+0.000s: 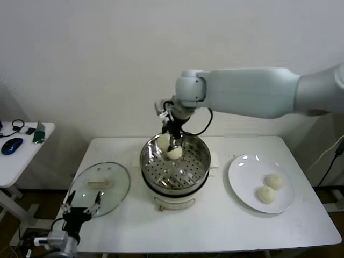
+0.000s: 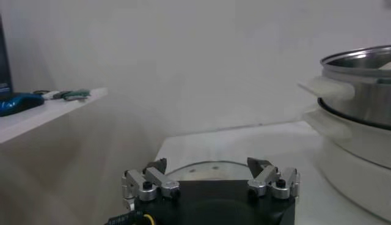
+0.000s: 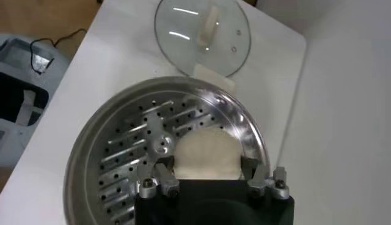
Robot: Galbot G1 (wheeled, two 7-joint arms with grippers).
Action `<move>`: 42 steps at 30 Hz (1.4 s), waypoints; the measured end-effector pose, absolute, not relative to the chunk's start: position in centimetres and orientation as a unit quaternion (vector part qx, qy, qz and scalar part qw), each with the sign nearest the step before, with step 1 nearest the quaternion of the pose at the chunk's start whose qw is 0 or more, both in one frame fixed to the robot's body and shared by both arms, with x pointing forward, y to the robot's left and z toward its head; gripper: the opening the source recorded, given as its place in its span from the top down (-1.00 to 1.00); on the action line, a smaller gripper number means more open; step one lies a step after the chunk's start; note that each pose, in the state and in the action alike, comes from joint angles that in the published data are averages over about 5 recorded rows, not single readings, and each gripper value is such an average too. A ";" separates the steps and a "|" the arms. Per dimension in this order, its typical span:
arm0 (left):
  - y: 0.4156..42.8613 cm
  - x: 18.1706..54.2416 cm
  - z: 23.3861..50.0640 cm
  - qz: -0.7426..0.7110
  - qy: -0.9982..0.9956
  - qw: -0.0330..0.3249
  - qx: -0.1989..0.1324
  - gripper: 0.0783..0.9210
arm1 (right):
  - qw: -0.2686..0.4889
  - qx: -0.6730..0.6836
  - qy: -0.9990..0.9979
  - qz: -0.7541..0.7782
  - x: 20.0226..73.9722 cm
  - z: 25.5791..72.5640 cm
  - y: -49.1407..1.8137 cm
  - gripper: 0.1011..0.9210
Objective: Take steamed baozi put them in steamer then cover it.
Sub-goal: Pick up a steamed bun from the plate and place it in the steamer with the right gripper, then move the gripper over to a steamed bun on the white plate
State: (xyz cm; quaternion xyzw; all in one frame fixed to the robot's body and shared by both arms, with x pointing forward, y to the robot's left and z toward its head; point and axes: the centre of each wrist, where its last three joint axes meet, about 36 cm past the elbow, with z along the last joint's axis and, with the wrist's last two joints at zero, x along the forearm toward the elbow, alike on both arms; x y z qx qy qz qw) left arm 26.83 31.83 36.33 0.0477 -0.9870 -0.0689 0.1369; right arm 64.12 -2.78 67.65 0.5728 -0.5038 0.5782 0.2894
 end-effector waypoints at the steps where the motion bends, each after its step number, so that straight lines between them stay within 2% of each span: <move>1: 31.8 26.8 36.3 -0.069 -0.987 0.137 0.048 -0.77 | 0.291 0.573 -0.502 0.579 64.1 67.0 -2.5 -0.49; 14: 31.7 26.8 36.3 -0.068 -0.987 0.137 0.046 -0.77 | 0.301 0.573 -0.483 0.589 63.7 60.4 0.1 -0.49; 20: 31.7 26.8 36.2 -0.067 -0.987 0.137 0.046 -0.77 | 0.297 0.571 -0.482 0.594 64.0 59.1 0.9 -0.50; 24: 31.7 26.9 36.2 -0.067 -0.987 0.137 0.046 -0.77 | 0.293 0.572 -0.482 0.595 64.1 59.0 1.0 -0.59; 28: 31.7 26.9 36.3 -0.067 -0.987 0.136 0.047 -0.77 | 0.288 0.578 -0.480 0.593 64.2 59.5 0.7 -0.74; 34: 31.6 27.0 36.5 -0.068 -0.988 0.134 0.046 -0.77 | 0.285 0.585 -0.476 0.591 64.7 62.3 -1.1 -0.76; 42: 31.3 27.2 36.8 -0.066 -0.988 0.131 0.043 -0.77 | 0.303 0.583 -0.485 0.578 65.5 68.4 -8.3 -0.76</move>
